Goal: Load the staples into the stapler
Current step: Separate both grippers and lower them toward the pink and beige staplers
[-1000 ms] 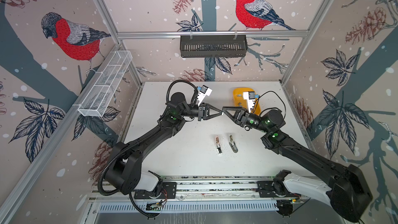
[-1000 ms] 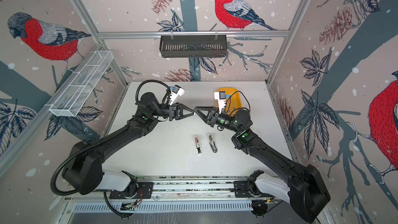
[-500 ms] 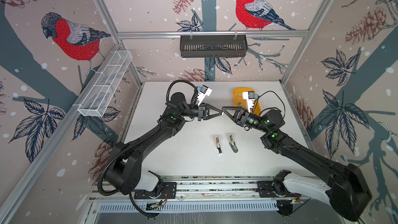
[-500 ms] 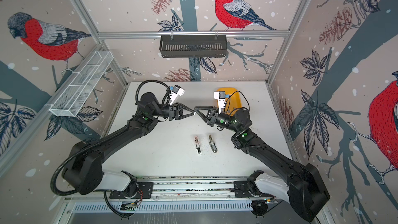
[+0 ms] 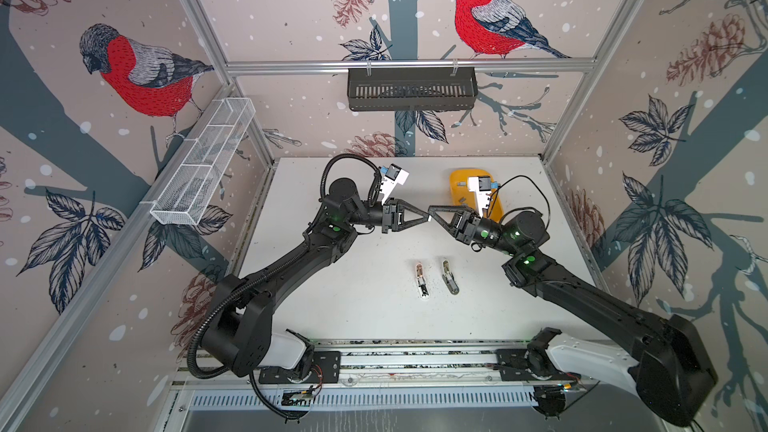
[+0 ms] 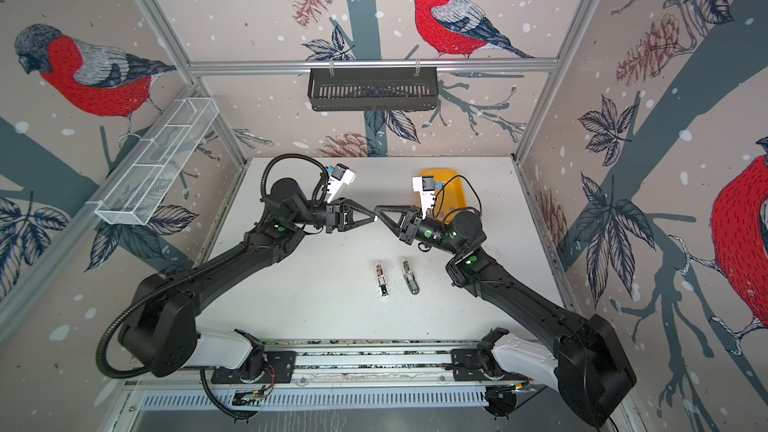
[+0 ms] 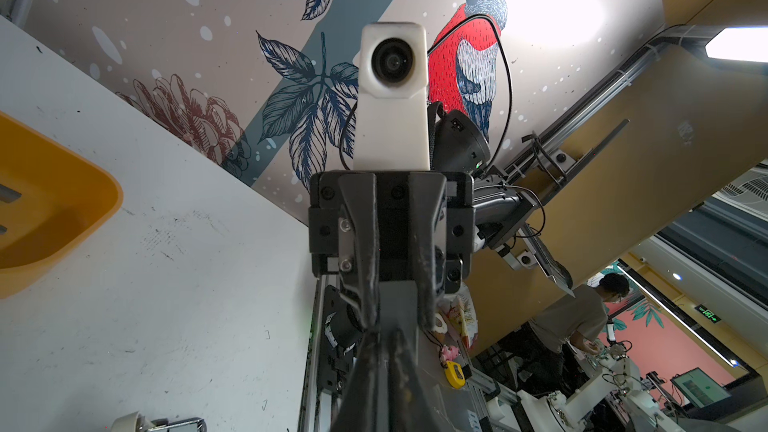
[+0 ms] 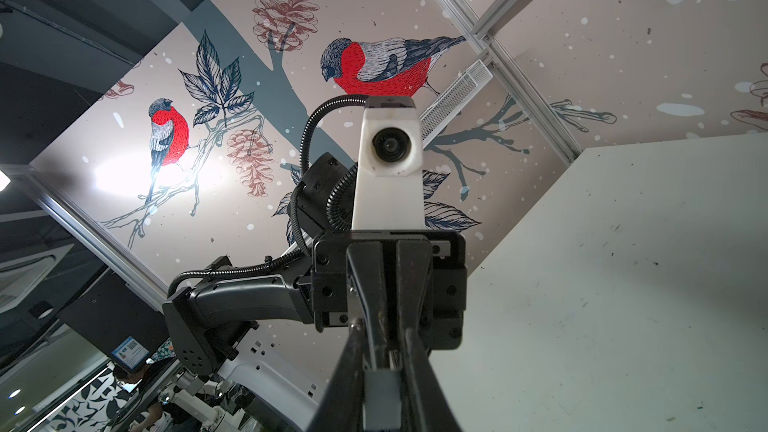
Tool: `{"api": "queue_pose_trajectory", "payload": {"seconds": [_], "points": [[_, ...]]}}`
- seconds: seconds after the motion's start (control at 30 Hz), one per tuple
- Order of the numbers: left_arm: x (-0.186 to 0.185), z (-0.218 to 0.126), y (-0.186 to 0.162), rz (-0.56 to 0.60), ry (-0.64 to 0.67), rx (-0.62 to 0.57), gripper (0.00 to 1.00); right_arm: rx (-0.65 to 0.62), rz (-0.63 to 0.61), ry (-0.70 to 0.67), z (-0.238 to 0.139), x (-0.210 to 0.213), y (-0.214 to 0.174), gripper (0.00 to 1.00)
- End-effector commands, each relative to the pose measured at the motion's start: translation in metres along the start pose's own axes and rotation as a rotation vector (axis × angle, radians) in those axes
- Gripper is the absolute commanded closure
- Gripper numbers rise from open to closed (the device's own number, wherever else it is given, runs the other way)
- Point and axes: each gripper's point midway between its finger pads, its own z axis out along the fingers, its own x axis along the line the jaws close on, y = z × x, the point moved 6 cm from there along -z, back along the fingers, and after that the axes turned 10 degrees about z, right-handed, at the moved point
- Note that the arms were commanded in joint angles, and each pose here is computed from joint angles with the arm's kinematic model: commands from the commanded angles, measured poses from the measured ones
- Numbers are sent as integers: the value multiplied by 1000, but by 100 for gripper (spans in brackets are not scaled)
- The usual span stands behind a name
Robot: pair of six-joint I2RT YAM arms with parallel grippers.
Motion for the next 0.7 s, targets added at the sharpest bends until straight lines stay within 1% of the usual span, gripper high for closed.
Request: {"api": "queue_pose_trajectory", "payload": {"seconds": [0.0,0.07,0.13,0.2,0.23,0.33,0.37,0.4,0.43,0.5,0.57,0.67], "points": [[-4,-1,4,45,-6,0,80,-11,-26,23,-1,8,3,82],[-2,-3,5,54,4,2,72,-16,-33,12,-4,8,3,82],[1,-7,6,67,32,3,61,-25,-39,-7,-7,7,2,82],[7,-14,5,73,73,10,55,-37,-45,-28,-12,7,1,81],[6,-17,12,95,90,7,50,-40,-51,-46,-15,6,0,81],[3,-24,16,140,141,2,30,-49,-79,-120,-24,5,-3,80],[1,-25,16,170,154,6,21,-48,-89,-146,-27,5,-4,80],[-1,-25,15,198,170,12,11,-49,-105,-175,-30,5,-6,80],[-2,-26,12,229,187,27,3,-46,-115,-204,-33,6,-8,79],[-6,-29,7,259,222,64,3,-56,-130,-264,-39,4,-12,79],[-13,-30,-4,312,224,116,3,-50,-137,-316,-43,1,-20,78],[-27,-34,-26,329,230,182,2,-32,-150,-381,-45,-3,-36,77]]}}
